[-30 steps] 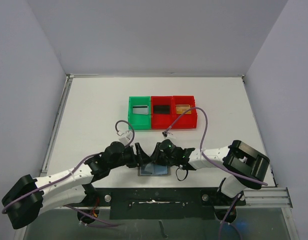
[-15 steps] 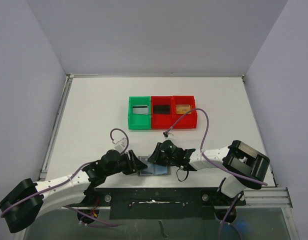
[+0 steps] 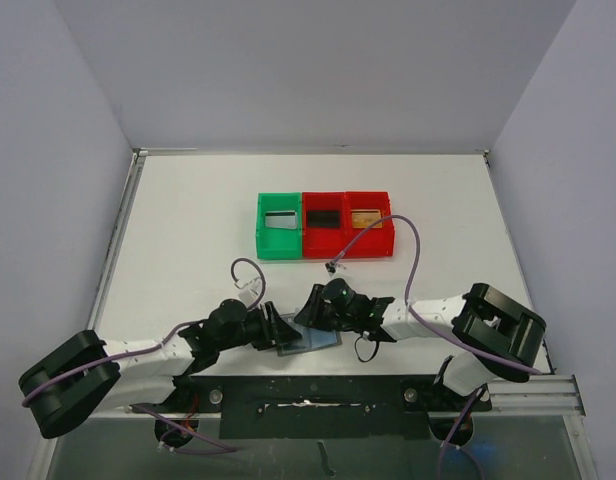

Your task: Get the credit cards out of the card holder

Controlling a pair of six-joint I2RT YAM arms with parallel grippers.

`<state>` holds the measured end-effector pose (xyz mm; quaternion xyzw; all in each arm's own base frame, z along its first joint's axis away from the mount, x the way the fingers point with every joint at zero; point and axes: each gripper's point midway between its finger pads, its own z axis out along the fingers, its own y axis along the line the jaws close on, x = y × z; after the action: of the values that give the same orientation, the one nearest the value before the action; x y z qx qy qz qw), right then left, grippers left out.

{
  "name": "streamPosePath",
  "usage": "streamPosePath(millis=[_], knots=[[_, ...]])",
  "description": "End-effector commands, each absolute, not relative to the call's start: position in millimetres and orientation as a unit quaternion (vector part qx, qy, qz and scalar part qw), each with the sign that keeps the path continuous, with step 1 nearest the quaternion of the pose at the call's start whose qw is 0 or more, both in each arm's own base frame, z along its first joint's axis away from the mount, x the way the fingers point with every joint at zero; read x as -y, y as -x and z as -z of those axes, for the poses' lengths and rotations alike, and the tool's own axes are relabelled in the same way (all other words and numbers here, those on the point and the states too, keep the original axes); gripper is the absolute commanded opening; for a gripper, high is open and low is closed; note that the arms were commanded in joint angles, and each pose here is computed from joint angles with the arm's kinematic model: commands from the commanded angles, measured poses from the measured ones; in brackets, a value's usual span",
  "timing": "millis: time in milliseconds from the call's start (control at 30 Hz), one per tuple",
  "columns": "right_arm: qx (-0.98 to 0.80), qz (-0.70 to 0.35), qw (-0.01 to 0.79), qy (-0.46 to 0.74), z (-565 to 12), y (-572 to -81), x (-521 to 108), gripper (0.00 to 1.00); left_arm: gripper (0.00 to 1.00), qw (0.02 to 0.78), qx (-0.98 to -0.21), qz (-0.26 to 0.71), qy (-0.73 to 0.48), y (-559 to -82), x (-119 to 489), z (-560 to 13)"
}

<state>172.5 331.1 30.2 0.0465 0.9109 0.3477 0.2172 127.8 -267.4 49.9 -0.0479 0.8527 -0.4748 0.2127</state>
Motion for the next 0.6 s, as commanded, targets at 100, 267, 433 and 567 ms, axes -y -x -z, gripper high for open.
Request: streamPosePath(millis=[100, 267, 433, 567], knots=[[-0.888, -0.392, 0.24, -0.013, -70.0, -178.6, -343.2, 0.25, 0.4, 0.245, -0.799, 0.549, 0.02, -136.7, 291.1, -94.1], [-0.888, -0.395, 0.236, -0.008, -69.3, -176.4, -344.4, 0.25, 0.41, 0.248, -0.797, 0.55, 0.017, -137.0, 291.1, -95.7], [-0.887, -0.393, 0.24, -0.006, -70.3, -177.7, -342.7, 0.24, 0.41, 0.258, -0.803, 0.536, 0.026, -140.7, 286.2, -94.2], [-0.887, -0.396, 0.237, -0.017, -66.6, -179.7, -339.3, 0.21, 0.41, 0.275, -0.822, 0.498, 0.036, -146.2, 274.3, -89.6]])
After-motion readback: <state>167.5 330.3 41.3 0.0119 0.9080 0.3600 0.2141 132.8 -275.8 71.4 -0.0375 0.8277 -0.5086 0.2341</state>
